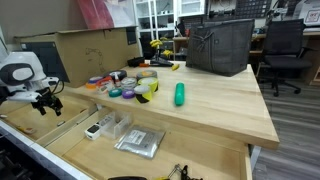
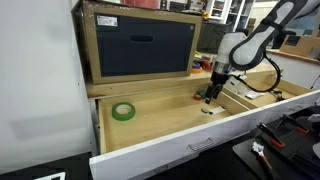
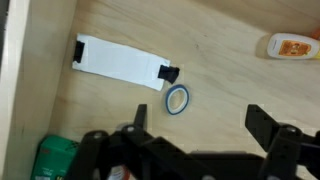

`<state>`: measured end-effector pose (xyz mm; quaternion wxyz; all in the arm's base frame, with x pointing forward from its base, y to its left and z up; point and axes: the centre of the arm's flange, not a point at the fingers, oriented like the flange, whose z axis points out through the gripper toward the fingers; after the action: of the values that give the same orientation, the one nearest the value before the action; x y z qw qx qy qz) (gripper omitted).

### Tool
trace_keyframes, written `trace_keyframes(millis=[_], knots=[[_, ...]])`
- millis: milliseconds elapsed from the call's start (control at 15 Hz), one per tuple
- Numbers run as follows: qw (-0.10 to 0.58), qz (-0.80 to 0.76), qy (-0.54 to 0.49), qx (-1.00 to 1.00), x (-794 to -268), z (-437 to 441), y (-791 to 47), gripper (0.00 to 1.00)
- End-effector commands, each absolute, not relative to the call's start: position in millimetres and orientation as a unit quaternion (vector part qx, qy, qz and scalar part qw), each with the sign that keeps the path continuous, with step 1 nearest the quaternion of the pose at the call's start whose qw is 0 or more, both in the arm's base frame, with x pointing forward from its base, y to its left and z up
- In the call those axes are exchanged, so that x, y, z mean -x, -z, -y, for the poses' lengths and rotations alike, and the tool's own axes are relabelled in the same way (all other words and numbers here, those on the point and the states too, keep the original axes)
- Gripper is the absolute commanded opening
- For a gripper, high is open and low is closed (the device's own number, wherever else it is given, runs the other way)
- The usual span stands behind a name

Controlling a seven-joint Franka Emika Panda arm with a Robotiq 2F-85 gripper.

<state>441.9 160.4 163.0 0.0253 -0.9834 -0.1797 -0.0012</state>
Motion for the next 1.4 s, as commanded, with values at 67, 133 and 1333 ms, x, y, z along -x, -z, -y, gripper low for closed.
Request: trace_keyframes(millis=[67,133,1333], knots=[[0.052,0.173,-0.029,0.983,-472,-168,-139,1.0],[0.055,0.168,-0.035,0.984,-476,-168,-134,1.0],[0.061,0.127,-0.056,0.989,-456,-195,-108,1.0]])
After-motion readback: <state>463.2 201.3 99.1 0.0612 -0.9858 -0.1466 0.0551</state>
